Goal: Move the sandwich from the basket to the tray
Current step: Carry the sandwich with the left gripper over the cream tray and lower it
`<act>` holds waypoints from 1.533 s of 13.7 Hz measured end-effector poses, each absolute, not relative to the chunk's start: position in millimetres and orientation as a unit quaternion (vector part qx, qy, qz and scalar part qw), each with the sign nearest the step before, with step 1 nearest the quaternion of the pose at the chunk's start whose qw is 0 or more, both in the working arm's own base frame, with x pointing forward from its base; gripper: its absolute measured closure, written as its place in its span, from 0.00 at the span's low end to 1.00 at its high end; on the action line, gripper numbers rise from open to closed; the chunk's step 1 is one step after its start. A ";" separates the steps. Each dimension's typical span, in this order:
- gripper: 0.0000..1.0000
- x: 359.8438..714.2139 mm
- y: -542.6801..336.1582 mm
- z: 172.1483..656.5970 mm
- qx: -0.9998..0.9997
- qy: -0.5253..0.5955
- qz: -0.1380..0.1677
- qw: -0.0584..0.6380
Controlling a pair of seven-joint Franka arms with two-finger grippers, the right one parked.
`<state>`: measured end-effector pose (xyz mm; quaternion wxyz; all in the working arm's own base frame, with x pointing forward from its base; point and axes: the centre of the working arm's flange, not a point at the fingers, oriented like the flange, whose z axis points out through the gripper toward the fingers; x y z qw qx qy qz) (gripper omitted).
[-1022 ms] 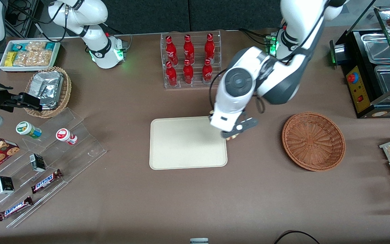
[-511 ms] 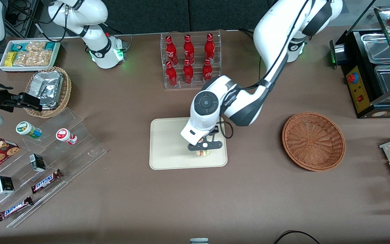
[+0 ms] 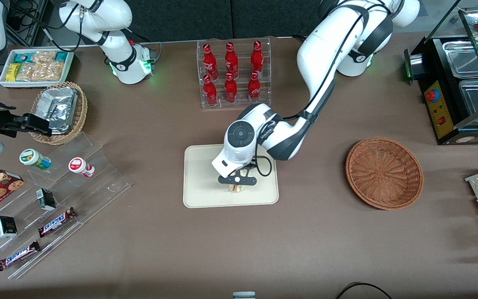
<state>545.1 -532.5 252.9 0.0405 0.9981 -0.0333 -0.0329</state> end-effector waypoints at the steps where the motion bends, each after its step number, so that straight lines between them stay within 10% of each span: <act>1: 0.84 542.3 -536.0 243.1 0.998 -0.036 -0.033 0.041; 8: 0.80 535.7 -543.8 212.6 0.998 -0.021 -0.038 0.041; 16: 0.04 581.1 -486.9 332.2 0.998 0.044 -0.044 0.021; 21: 0.00 618.4 -365.1 405.4 0.997 0.015 -0.071 0.016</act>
